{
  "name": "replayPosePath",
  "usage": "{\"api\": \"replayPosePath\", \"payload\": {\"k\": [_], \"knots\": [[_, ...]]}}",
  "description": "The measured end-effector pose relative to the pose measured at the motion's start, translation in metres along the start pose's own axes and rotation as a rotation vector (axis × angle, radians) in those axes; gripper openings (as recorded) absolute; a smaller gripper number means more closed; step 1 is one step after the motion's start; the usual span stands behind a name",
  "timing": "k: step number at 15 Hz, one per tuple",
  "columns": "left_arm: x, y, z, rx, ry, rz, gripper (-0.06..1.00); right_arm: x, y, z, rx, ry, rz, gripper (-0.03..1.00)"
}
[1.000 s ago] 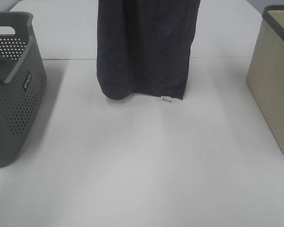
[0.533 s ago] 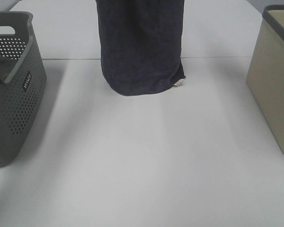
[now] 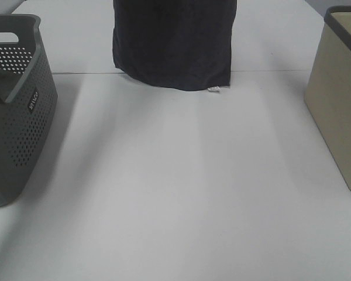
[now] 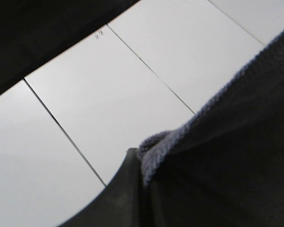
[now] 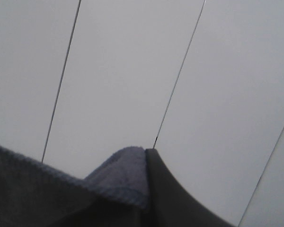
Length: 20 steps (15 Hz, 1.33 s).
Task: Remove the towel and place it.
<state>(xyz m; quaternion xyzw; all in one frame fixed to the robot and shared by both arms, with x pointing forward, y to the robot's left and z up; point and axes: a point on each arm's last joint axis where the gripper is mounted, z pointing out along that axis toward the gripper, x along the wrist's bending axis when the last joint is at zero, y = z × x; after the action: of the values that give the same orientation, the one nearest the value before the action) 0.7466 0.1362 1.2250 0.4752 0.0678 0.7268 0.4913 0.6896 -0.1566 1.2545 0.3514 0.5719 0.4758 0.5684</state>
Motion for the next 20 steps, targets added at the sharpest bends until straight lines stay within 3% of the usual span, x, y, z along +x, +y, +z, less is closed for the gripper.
{"api": "replayPosePath", "payload": {"k": [2, 6, 7, 8, 10, 11, 12, 15, 17, 20], "knots": [[-0.015, -0.006, 0.000, 0.089, -0.040, -0.013, 0.00, 0.000, -0.009, 0.000, 0.100, 0.000, 0.069, 0.00], [-0.058, 0.005, -0.003, 0.372, -0.157, -0.058, 0.00, 0.006, -0.042, -0.014, 0.515, 0.047, 0.158, 0.00], [-0.064, 0.007, -0.005, 0.430, -0.180, -0.072, 0.00, 0.007, -0.043, -0.017, 0.555, 0.065, 0.166, 0.00], [-0.081, 0.022, -0.018, 0.667, -0.279, -0.121, 0.00, 0.005, -0.034, -0.036, 0.654, 0.132, 0.180, 0.00], [-0.087, 0.043, -0.039, 0.908, -0.406, -0.174, 0.00, -0.001, -0.020, -0.062, 0.747, 0.190, 0.177, 0.00], [-0.082, 0.052, -0.051, 1.033, -0.469, -0.209, 0.00, -0.003, -0.018, -0.072, 0.813, 0.215, 0.162, 0.00], [-0.073, 0.062, -0.058, 1.094, -0.508, -0.253, 0.00, -0.003, -0.017, -0.079, 0.850, 0.238, 0.154, 0.00], [-0.052, 0.095, -0.064, 1.068, -0.566, -0.447, 0.00, 0.000, -0.012, -0.086, 0.856, 0.307, 0.172, 0.00], [-0.047, 0.103, -0.068, 1.066, -0.590, -0.480, 0.00, -0.001, -0.007, -0.093, 0.849, 0.322, 0.186, 0.00], [-0.059, 0.095, -0.094, 1.197, -0.695, -0.477, 0.00, -0.002, -0.013, -0.116, 0.912, 0.342, 0.184, 0.00]]}}
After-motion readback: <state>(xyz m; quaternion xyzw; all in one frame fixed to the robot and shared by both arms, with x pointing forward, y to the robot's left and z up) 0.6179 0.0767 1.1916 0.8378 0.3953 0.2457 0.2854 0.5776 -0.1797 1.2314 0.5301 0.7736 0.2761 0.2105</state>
